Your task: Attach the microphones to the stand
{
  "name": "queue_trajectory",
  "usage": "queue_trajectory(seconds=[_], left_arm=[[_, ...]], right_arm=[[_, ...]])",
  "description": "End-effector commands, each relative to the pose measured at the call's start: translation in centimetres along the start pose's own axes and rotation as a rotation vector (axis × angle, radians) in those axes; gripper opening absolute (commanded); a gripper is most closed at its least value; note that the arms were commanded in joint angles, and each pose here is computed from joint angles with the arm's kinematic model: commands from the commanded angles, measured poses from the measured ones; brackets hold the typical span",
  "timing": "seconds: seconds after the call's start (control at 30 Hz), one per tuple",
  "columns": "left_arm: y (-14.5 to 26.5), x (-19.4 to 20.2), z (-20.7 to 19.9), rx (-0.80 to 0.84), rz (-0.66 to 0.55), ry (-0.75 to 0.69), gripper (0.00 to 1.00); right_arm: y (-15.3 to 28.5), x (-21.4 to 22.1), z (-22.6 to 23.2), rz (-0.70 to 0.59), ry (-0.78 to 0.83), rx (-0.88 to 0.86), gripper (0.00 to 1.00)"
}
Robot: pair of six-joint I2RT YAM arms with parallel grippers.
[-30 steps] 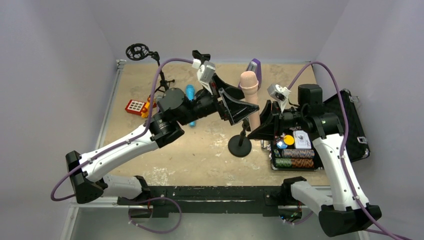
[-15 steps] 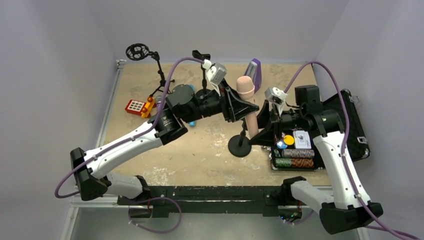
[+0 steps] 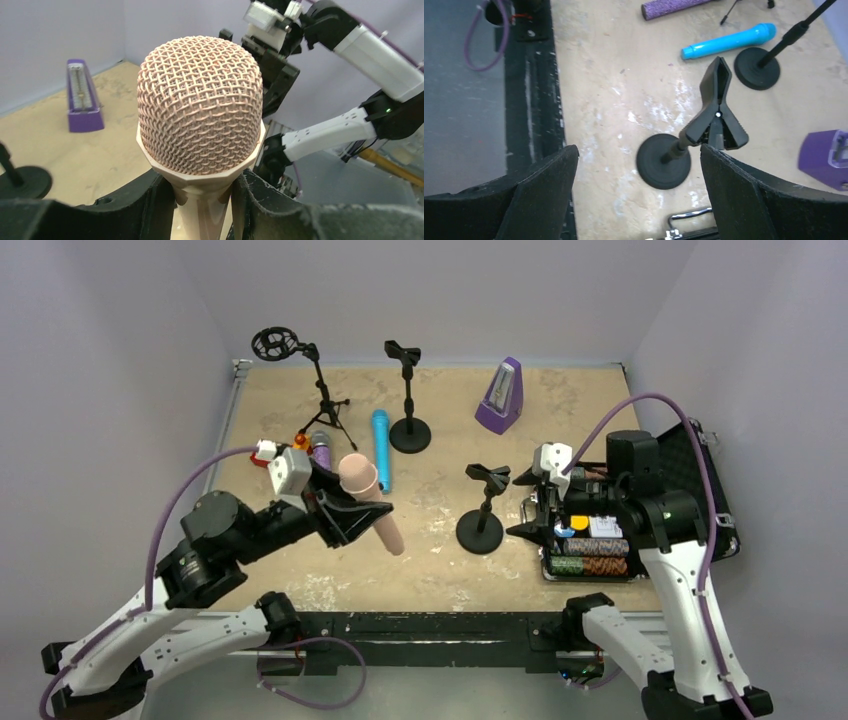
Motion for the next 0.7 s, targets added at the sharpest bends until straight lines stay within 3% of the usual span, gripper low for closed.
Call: queue_trajectory(seconds=[0.0,0.3,0.67], left_arm=[[2.9,3.9,3.5,-0.143,0.083,-0.098,0.00],[3.7,5.2,4.2,-0.147,0.083,-0.121,0.00],[-1.3,2.9,4.2,-0.111,0.058,-0.232,0.00]], right_arm=[[-0.5,0.7,-3.7,0.026,0.259,0.098,0.96],[-2.4,0.4,-6.7,-0.043,0.204,0.057,0.97],[-4.7,4.0,-6.5,-0.050,0.077,-0.006,0.92]])
Point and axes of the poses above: each gripper's point midway between its finger pads, its own y axis back along the fingers, its own z axis along the line the jaws close on, x = y × z, the point moved 5 cm from there along y, back along the fingers, and after that the axes turned 12 degrees about y, right-handed, at the moved point
